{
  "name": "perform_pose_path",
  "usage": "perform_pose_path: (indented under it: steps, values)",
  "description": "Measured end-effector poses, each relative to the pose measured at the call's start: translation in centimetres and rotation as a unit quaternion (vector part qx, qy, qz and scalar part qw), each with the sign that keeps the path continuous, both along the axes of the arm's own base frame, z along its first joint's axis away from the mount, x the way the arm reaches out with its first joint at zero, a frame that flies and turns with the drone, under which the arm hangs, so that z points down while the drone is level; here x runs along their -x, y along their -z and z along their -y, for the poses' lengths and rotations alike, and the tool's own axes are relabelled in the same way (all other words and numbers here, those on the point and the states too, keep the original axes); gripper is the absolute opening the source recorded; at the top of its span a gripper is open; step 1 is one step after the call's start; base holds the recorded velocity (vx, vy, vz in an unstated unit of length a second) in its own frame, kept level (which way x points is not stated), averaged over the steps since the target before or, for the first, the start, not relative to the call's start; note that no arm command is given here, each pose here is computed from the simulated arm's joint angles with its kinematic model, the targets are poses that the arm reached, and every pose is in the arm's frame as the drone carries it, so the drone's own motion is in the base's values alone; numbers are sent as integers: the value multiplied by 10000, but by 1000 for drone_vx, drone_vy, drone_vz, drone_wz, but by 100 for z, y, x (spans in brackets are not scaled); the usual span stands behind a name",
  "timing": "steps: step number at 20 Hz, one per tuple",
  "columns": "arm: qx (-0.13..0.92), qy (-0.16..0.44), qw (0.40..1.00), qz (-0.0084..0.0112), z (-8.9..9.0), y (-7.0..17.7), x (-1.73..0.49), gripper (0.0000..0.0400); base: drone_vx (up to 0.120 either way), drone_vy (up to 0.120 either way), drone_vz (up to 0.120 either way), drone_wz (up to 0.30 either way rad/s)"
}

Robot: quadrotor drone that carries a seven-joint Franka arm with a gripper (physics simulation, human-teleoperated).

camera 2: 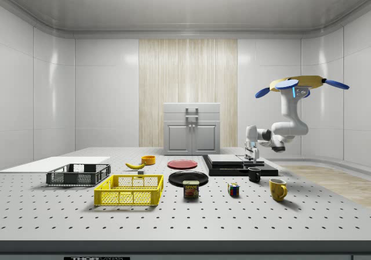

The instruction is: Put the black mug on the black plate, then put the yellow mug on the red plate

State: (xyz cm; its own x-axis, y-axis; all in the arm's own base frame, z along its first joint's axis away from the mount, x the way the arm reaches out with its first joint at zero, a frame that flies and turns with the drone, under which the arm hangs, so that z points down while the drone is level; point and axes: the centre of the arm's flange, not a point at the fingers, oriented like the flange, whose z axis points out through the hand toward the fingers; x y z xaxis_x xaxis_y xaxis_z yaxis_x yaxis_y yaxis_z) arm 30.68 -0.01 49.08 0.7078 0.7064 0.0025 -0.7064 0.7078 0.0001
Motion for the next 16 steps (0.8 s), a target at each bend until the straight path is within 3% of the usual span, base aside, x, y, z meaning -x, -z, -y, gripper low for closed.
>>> perform_pose_path:
  steps: [5,16]
  values:
    - [1,0,10000,0,0,0,0,400,0,0,-112,0]
    - [2,-2,10000,0,0,-277,0,400,0,0,0,0]
